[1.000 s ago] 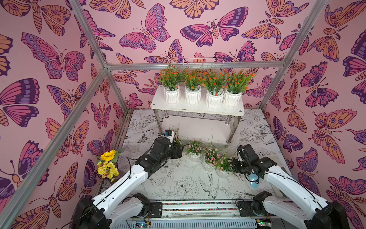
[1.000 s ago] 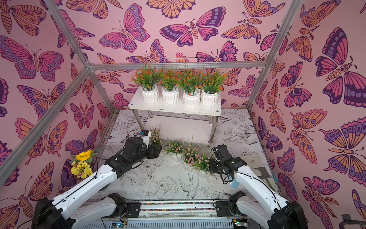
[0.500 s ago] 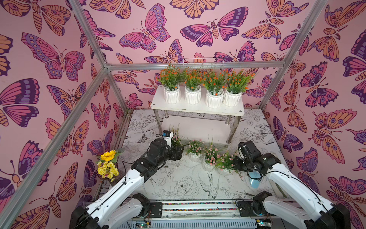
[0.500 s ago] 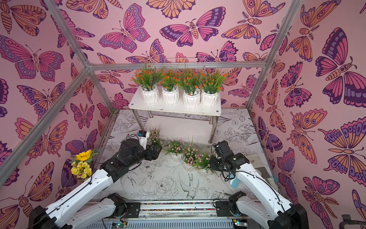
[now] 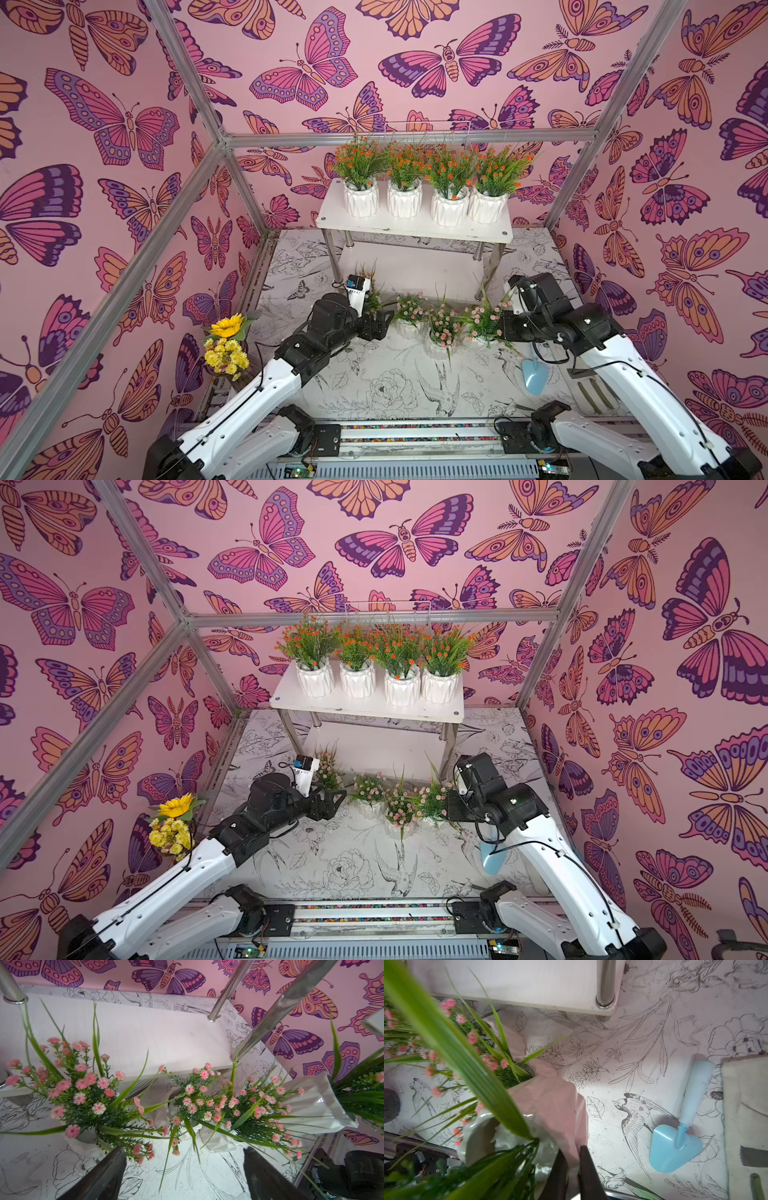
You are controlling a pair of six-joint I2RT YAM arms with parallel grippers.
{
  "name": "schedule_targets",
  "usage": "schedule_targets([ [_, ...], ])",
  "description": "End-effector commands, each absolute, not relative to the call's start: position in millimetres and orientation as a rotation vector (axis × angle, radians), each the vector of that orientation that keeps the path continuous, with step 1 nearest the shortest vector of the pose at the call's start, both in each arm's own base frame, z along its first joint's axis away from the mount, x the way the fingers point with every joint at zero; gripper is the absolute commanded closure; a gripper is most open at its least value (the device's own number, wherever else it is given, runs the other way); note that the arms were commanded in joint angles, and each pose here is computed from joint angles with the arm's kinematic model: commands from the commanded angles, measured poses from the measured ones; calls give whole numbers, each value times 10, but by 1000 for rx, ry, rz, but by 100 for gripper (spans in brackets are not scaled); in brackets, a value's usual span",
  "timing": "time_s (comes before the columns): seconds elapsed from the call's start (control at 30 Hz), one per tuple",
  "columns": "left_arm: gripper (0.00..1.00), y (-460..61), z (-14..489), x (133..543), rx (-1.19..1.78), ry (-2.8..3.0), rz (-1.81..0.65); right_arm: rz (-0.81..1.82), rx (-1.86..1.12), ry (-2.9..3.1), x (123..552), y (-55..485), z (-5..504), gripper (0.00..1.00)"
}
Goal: Place the baby's breath potted plants on the rack by color
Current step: Pick up the baby's breath potted plant from the center of the board.
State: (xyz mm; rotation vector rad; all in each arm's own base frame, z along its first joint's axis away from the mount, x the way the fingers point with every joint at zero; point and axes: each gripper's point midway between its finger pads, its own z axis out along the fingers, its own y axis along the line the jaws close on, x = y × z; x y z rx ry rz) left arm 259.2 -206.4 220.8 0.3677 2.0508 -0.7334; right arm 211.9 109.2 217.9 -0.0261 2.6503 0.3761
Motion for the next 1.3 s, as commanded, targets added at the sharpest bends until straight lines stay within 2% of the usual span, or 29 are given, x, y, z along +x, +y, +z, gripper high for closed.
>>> schedule_targets([
  [0.0,10,-2160,2426,2508,459,1942,-763,426,-133,2621,2134,1196,2460,97],
  [0.2,6,-2232,2643,2410,536,1833,-747,565,-238,2587,2231,1453,2747,97],
  [0.4,5,-2369,2782,2274,648,1754,-763,678,-316,2568,2343,1703,2812,97],
  [0.63,0,-2484,2795,2202,702,1733,-763,742,-412,2530,2422,2037,2858,97],
  [1.27,0,-2451,2689,1965,726,1716,-783,848,-631,2495,2458,2843,2819,97],
])
